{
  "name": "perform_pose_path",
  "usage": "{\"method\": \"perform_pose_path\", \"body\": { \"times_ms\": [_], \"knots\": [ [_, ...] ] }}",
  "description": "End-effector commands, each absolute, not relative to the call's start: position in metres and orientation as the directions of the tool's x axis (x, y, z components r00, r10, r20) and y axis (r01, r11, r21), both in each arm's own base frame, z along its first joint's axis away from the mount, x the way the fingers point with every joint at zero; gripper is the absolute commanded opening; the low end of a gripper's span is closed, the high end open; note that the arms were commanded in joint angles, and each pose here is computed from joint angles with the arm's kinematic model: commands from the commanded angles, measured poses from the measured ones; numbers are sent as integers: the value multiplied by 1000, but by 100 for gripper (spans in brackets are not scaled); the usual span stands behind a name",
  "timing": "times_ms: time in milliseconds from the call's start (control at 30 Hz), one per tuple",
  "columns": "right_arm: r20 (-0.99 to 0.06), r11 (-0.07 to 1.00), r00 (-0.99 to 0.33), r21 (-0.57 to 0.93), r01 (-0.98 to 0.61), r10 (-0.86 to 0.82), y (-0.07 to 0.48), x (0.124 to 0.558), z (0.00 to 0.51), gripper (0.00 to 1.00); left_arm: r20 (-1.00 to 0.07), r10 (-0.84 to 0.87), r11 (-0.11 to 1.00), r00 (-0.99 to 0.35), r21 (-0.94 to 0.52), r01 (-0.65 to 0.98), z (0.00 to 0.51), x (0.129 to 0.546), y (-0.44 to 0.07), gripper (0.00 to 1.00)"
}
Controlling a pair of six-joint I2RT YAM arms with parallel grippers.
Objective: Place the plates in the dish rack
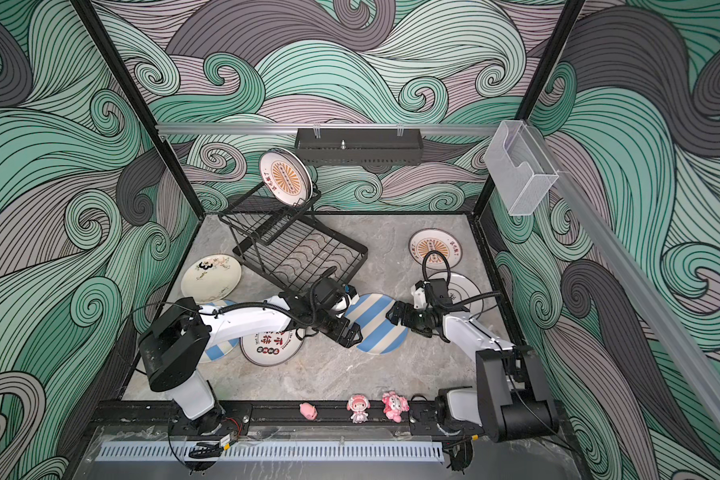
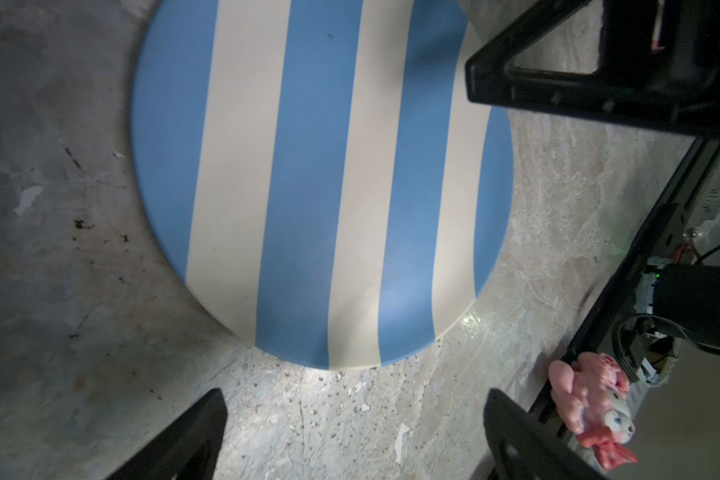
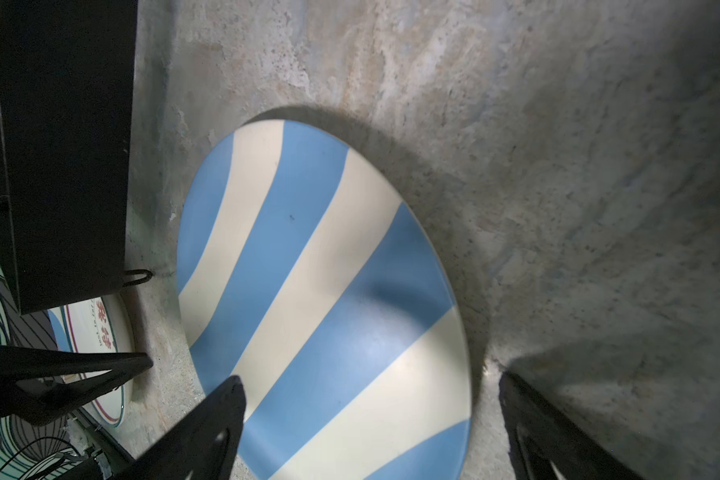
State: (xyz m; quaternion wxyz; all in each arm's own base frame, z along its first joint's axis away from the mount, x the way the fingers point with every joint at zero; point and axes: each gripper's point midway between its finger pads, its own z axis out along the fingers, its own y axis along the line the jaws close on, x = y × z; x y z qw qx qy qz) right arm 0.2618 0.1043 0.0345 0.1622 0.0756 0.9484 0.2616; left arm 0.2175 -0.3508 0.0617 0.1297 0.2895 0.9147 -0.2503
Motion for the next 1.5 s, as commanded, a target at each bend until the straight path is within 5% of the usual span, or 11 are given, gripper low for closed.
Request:
{"method": "perform_pose_path", "body": {
  "times_ms": [0, 833, 1100, 1467],
  "knots": [
    [-212, 849, -948, 519, 97, 238, 101, 247, 24, 95, -363, 477, 726, -801, -352, 591, 60, 223, -352, 99],
    [-139, 790, -955, 600, 129, 261, 107, 244, 19, 87, -336, 522, 695, -784, -364, 620, 45, 233, -379, 99],
    [-152, 815, -953, 564, 133, 261, 101, 244, 18, 88, -307, 442, 825, -843, -231, 516, 58, 240, -340, 99],
    [-153, 810, -954, 572, 128, 258, 102, 246, 18, 88, -266, 451, 828, -852, -231, 510, 43, 240, -345, 99]
  ]
}}
